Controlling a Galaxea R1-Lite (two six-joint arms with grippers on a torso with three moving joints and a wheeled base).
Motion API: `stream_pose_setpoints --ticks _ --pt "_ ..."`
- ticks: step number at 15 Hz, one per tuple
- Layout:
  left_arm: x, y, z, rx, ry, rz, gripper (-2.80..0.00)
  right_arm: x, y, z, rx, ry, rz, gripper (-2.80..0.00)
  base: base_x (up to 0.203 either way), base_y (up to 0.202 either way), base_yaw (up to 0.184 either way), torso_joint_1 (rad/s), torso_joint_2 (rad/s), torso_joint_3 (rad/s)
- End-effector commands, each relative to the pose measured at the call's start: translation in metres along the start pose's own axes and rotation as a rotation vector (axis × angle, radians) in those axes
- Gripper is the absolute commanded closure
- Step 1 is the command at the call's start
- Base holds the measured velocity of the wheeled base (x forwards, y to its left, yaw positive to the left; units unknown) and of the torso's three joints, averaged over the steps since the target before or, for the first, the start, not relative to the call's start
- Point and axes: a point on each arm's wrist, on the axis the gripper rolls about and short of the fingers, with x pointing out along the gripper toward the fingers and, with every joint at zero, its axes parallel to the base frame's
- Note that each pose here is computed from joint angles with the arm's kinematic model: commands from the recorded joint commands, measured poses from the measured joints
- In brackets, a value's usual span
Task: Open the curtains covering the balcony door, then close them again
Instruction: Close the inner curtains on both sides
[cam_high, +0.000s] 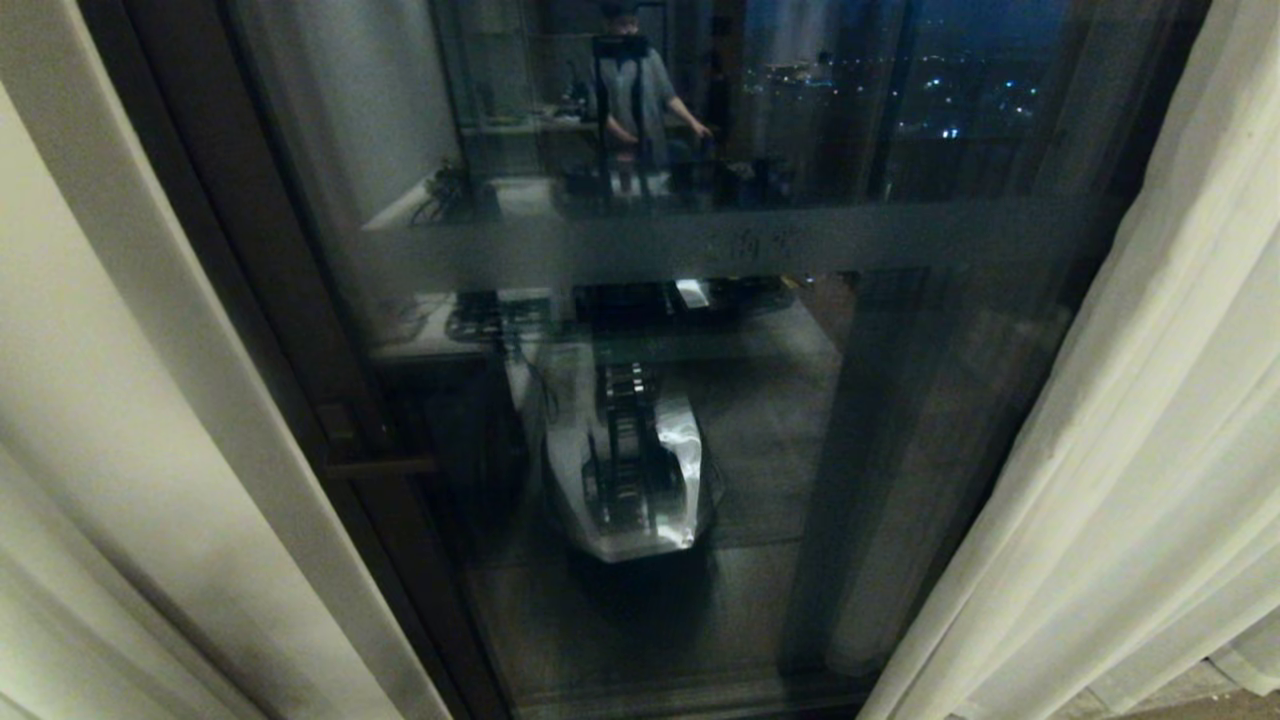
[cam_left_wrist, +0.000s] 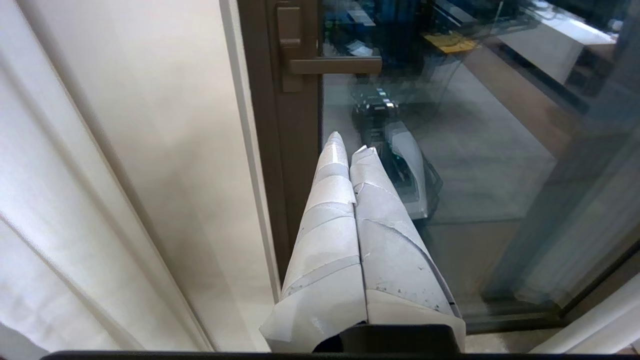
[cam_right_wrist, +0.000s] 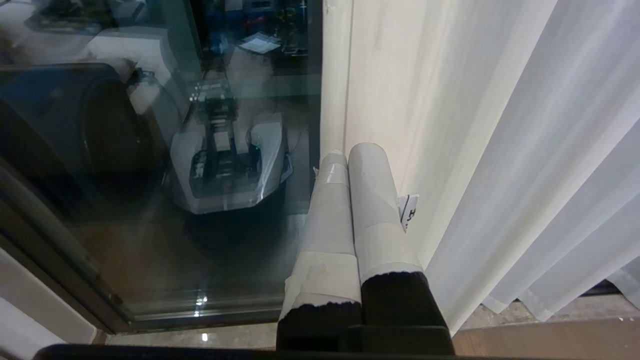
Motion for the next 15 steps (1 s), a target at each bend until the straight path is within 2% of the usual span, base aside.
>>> stream_pose_setpoints --ticks 1,10,15 --pt "0.0000 0.0000 0.0000 -0.001 0.000 0.000 0.00 0.0000 0.0000 0.0000 -0.001 0.000 0.001 0.00 0.000 0.000 0.000 0.000 0.00 0.000" --pt "0.0000 0.0000 0.0000 -0.001 0.000 0.000 0.00 0.0001 -0.0002 0.0000 0.015 0.001 -0.009 0.00 0.000 0.000 0.000 0.000 0.00 0.000" --pt "0.0000 0.0000 0.0000 -0.001 0.000 0.000 0.00 0.0001 -0.0002 0.0000 0.015 0.002 -0.009 0.00 -0.002 -0.006 0.107 0.004 0.00 0.001"
